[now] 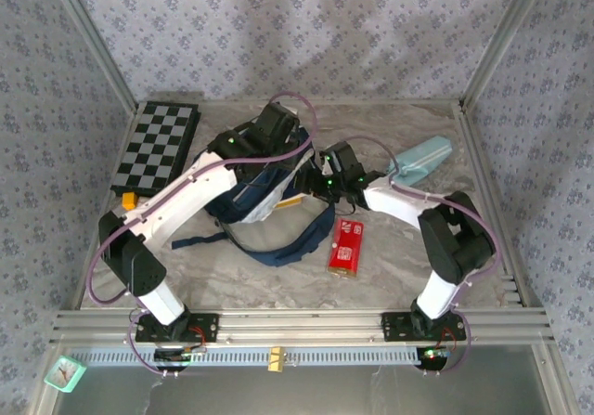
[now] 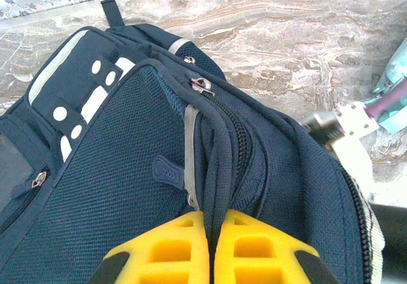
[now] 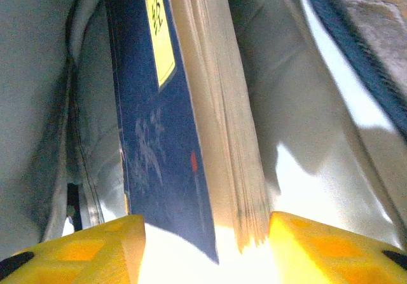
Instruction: Pack the student bag
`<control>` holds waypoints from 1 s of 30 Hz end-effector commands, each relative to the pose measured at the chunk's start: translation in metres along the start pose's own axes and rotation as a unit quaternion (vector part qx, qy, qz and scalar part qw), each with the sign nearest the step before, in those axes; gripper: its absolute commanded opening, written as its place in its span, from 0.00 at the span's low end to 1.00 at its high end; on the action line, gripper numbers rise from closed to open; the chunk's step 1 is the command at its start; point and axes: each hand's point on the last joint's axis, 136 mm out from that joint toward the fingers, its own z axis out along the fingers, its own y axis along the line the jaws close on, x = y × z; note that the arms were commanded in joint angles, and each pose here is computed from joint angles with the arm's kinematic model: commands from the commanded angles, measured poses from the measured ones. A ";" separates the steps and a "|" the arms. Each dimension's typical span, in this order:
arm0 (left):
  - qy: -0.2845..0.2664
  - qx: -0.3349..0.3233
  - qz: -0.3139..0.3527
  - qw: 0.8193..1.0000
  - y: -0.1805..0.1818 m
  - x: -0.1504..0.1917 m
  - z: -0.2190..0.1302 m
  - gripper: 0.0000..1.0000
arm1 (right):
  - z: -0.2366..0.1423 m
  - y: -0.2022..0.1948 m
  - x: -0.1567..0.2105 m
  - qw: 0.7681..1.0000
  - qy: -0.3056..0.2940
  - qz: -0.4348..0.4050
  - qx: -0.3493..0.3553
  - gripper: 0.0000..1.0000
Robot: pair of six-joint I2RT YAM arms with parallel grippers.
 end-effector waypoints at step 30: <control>-0.015 0.140 -0.122 0.983 -0.009 0.008 -0.037 0.43 | -0.112 -0.069 0.004 0.989 -0.043 0.002 0.144 0.37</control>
